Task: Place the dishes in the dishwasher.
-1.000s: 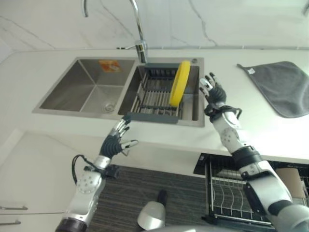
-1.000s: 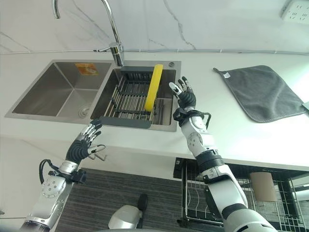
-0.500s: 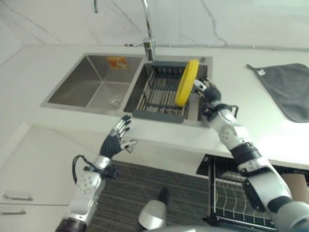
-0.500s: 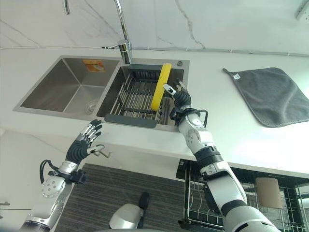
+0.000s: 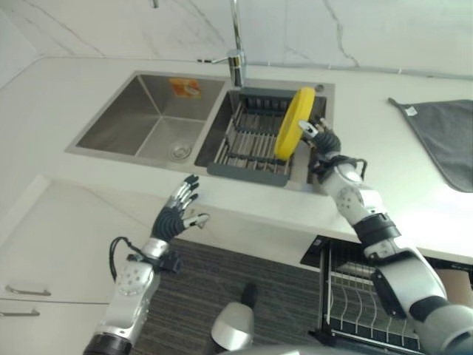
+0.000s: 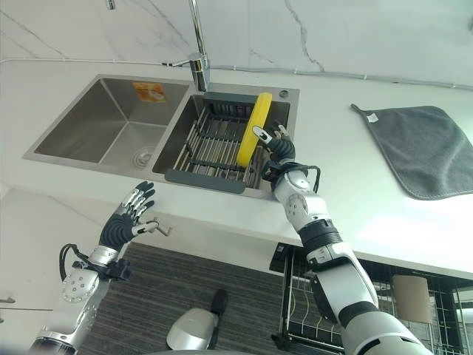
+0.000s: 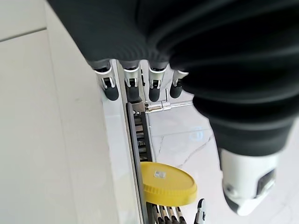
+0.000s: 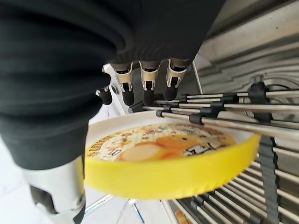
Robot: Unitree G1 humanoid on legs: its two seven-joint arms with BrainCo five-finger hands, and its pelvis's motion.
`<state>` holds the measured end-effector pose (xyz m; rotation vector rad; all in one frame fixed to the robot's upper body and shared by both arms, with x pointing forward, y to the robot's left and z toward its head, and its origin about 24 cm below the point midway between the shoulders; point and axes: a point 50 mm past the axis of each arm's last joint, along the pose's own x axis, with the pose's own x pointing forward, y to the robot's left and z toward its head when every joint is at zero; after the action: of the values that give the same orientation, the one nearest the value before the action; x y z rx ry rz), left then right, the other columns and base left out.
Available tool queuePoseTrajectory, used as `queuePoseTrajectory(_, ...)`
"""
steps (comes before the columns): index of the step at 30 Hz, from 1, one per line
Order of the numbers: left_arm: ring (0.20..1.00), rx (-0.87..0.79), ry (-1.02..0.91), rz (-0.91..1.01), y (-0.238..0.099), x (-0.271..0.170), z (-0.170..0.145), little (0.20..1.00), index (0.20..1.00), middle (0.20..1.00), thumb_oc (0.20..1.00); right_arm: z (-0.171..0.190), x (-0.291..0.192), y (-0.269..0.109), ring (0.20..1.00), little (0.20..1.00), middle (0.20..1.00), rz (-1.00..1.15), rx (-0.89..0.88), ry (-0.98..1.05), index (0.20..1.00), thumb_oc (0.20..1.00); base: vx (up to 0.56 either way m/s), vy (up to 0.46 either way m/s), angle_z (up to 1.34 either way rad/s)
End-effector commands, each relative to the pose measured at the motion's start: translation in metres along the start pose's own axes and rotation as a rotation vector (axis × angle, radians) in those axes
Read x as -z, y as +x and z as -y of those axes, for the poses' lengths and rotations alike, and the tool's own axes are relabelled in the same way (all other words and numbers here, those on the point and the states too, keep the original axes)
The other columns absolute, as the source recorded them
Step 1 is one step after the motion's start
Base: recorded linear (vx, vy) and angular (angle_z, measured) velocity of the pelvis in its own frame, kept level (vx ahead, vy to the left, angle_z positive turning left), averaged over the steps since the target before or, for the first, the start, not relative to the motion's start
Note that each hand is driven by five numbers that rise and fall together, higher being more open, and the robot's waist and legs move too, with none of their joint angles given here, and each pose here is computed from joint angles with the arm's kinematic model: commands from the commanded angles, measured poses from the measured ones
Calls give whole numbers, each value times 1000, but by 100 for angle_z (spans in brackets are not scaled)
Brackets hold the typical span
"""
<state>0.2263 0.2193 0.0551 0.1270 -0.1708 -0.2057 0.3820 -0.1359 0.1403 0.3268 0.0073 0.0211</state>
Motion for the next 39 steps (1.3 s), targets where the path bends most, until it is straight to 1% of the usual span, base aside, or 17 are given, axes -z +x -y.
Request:
queuePoseTrajectory(1,1000,48,41,21,4,-4,5,1000,1000,1000,1000,-13,-48,5,1000,1000,1000,166,-2,-112,1000,1000,0,0,0)
queuePoseTrajectory(8,1000,47,46,20,5,-4,7,1000,1000,1000,1000,-17,-54,7,1000,1000,1000,181,29,-153,1000,1000,0,0,0)
queuePoseTrajectory(16,1000,44,55,13,4,-4,7,1000,1000,1000,1000,-20,-57,6,1000,1000,1000,195,21,-169,1000,1000,0,0,1)
queuePoseTrajectory(33,1000,33,66,-6,1,0,7,1000,1000,1000,1000,-43,-46,-5,1000,1000,1000,181,-95,-160,1000,1000,1,0,1)
queuePoseTrajectory(39,1000,25,68,-12,0,0,8,1000,1000,1000,1000,-51,-45,-11,1000,1000,1000,195,-103,-189,1000,1000,0,0,0)
